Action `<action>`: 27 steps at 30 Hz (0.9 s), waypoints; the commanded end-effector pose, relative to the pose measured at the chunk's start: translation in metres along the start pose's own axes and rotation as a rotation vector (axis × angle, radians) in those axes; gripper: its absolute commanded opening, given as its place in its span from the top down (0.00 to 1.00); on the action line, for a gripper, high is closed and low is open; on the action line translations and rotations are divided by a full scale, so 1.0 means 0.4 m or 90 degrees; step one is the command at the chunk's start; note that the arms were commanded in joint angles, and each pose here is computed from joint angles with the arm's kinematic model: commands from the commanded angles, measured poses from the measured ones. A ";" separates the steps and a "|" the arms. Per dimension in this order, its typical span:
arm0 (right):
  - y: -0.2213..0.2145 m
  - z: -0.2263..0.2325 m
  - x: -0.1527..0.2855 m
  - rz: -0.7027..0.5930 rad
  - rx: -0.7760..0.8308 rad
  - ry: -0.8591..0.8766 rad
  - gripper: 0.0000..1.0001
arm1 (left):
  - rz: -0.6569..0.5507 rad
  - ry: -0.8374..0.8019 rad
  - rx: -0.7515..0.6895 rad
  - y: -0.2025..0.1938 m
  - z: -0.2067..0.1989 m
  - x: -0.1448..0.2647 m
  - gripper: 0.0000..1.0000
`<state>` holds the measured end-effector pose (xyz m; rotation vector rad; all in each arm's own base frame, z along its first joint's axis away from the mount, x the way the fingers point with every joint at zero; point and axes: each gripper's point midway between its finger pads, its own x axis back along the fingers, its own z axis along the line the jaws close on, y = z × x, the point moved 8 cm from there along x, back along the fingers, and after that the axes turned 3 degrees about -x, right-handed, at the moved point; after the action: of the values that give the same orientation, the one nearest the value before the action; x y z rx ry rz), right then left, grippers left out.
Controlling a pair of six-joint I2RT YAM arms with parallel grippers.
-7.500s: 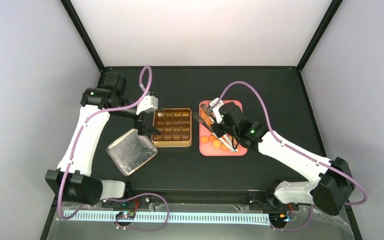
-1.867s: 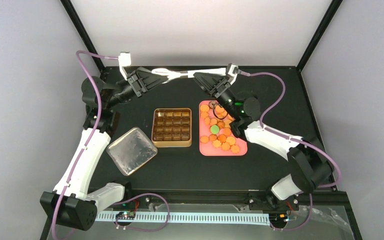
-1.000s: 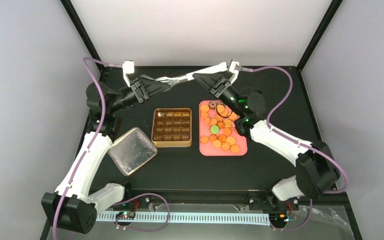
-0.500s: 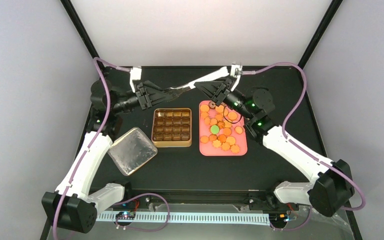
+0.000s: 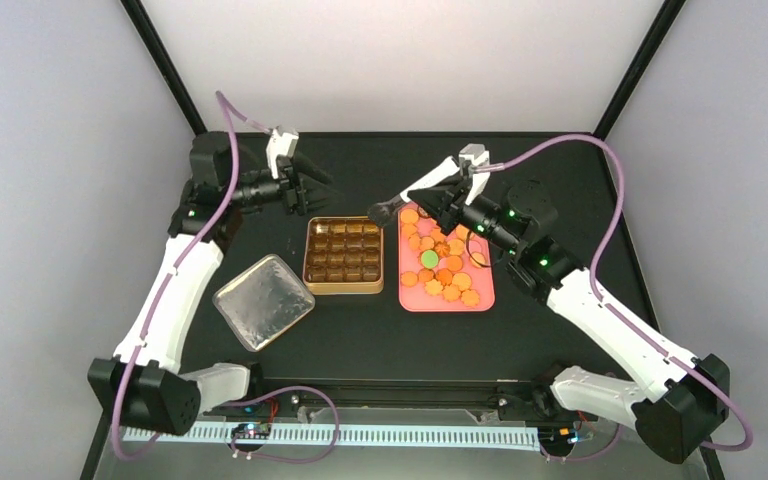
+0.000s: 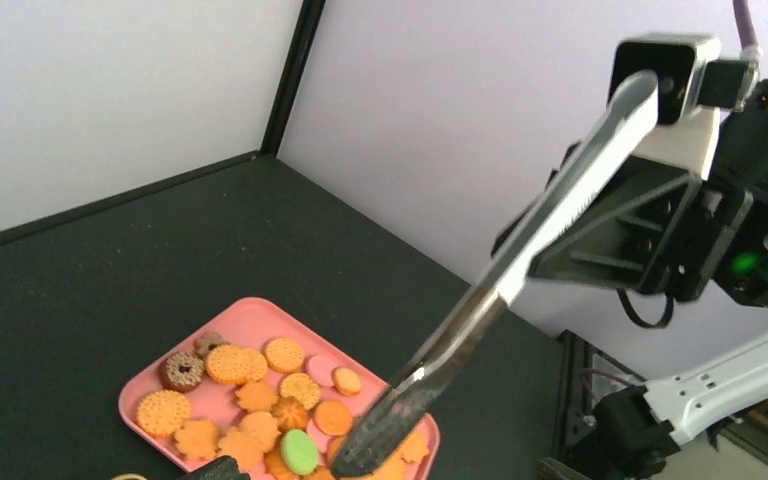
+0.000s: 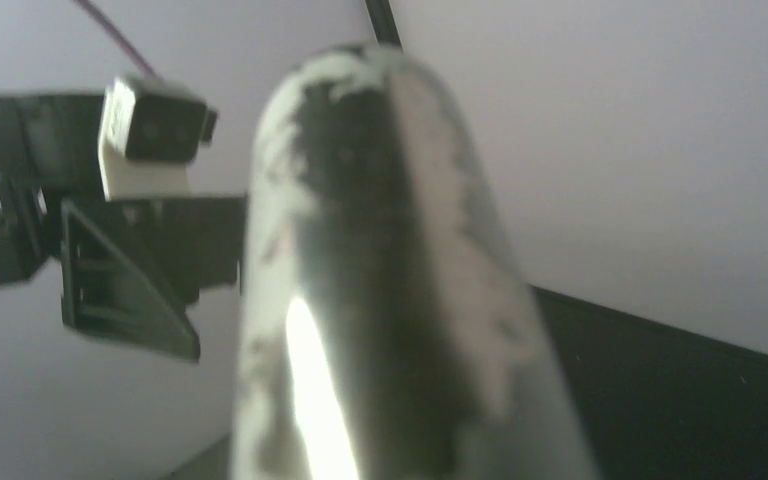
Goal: Pack the cookies
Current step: Pass from the left arm to the right, then adjust the clamp.
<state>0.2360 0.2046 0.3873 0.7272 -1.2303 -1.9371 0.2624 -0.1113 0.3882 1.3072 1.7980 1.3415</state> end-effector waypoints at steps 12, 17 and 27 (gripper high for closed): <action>-0.141 -0.063 -0.001 0.098 0.009 -0.036 0.82 | 0.128 0.025 -0.116 -0.008 0.081 -0.266 0.24; -0.165 -0.073 -0.021 0.122 0.014 -0.040 0.82 | 0.164 0.028 -0.128 -0.035 0.089 -0.354 0.25; -0.174 -0.103 -0.056 0.129 0.018 -0.084 0.83 | 0.206 0.049 -0.160 -0.094 0.073 -0.430 0.27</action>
<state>0.2553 0.2196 0.2872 0.4030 -1.3156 -1.7738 0.3395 -0.2542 0.3217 1.5228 1.4863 1.6616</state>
